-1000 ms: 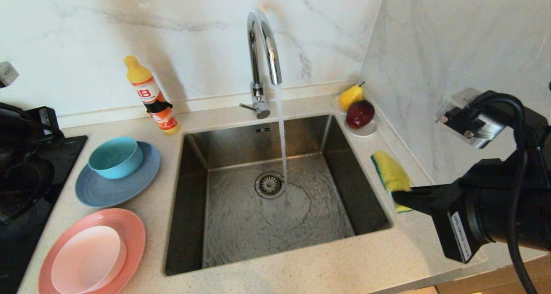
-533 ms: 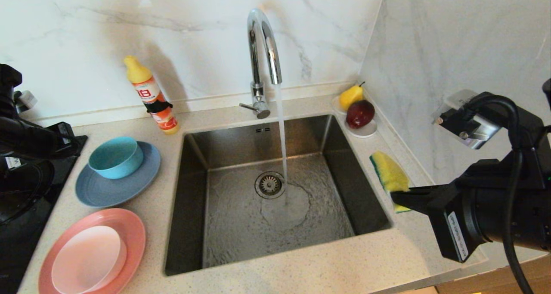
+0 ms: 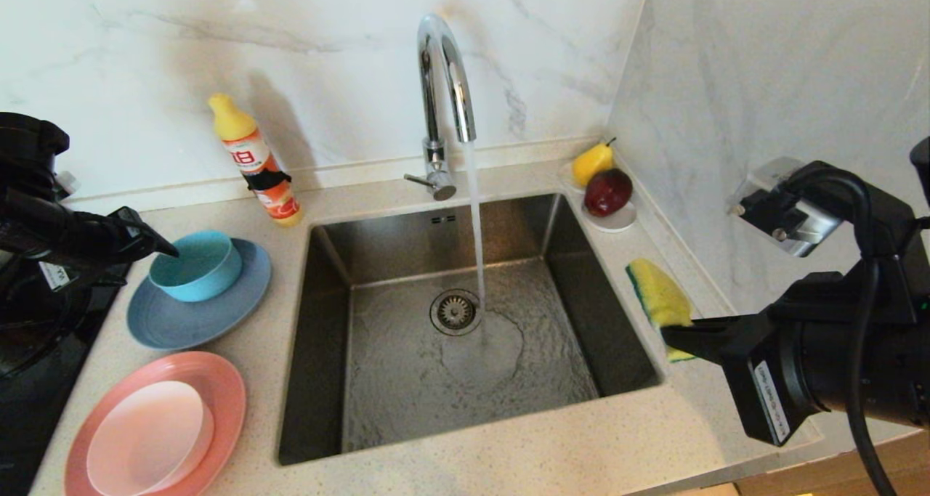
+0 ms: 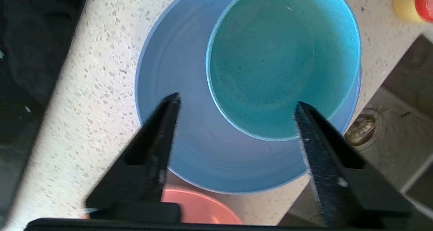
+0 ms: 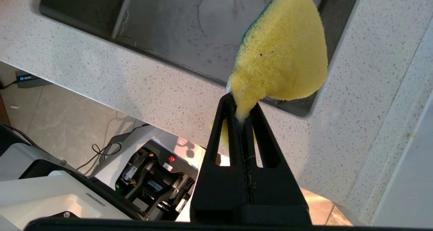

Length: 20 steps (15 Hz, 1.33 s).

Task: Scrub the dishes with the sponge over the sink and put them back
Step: Pick up a bowl and the sponge

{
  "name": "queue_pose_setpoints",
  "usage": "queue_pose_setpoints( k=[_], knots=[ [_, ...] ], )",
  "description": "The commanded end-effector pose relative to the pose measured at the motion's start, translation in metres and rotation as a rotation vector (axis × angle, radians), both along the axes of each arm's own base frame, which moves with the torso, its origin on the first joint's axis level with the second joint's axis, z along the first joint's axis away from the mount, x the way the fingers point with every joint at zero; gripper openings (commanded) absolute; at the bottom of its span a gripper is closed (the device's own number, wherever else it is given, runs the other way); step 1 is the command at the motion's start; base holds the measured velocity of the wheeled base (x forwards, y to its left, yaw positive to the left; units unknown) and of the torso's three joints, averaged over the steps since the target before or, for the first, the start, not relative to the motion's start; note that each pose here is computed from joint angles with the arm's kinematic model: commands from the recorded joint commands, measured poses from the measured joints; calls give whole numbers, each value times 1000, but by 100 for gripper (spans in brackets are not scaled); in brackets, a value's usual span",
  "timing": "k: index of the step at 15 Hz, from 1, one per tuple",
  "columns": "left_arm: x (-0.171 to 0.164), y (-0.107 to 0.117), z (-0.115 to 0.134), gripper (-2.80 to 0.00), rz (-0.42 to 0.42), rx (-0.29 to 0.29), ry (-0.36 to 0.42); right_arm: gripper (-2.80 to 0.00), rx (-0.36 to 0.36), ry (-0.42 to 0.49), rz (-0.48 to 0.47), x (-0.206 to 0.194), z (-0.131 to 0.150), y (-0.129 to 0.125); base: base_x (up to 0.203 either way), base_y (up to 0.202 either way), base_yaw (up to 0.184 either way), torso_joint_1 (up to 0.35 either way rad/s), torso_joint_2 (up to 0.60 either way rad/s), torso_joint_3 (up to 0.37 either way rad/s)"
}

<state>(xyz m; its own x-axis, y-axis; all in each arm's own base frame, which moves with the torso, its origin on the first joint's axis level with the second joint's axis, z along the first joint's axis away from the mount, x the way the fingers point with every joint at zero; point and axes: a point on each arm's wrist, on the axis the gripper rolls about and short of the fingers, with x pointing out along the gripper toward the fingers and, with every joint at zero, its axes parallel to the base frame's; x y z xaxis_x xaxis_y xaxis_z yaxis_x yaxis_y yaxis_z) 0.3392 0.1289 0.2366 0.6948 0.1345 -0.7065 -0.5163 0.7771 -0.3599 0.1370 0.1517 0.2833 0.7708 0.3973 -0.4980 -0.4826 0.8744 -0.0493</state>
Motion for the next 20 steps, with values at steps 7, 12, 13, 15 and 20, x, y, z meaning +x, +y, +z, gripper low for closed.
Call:
queue_pose_setpoints(
  k=[7,12,13,15,20],
  knots=[
    [22,8,-22,0,66,-109,122,-280,-2,1,-11,-1,-1,-4,0,0,0,0,0,0],
    [27,9,-24,0,79,-121,119,-280,1,-1,-22,1,0,-5,0,0,0,0,0,0],
    [27,10,-24,0,82,-123,116,-280,1,-2,-22,0,0,-5,0,0,0,0,0,0],
    [29,10,-28,0,84,-129,129,-280,1,-2,-25,0,0,-6,0,0,0,0,0,0],
    [35,4,-40,0,67,-143,184,-280,2,-3,-25,0,0,-7,0,0,0,0,0,0]
  ],
)
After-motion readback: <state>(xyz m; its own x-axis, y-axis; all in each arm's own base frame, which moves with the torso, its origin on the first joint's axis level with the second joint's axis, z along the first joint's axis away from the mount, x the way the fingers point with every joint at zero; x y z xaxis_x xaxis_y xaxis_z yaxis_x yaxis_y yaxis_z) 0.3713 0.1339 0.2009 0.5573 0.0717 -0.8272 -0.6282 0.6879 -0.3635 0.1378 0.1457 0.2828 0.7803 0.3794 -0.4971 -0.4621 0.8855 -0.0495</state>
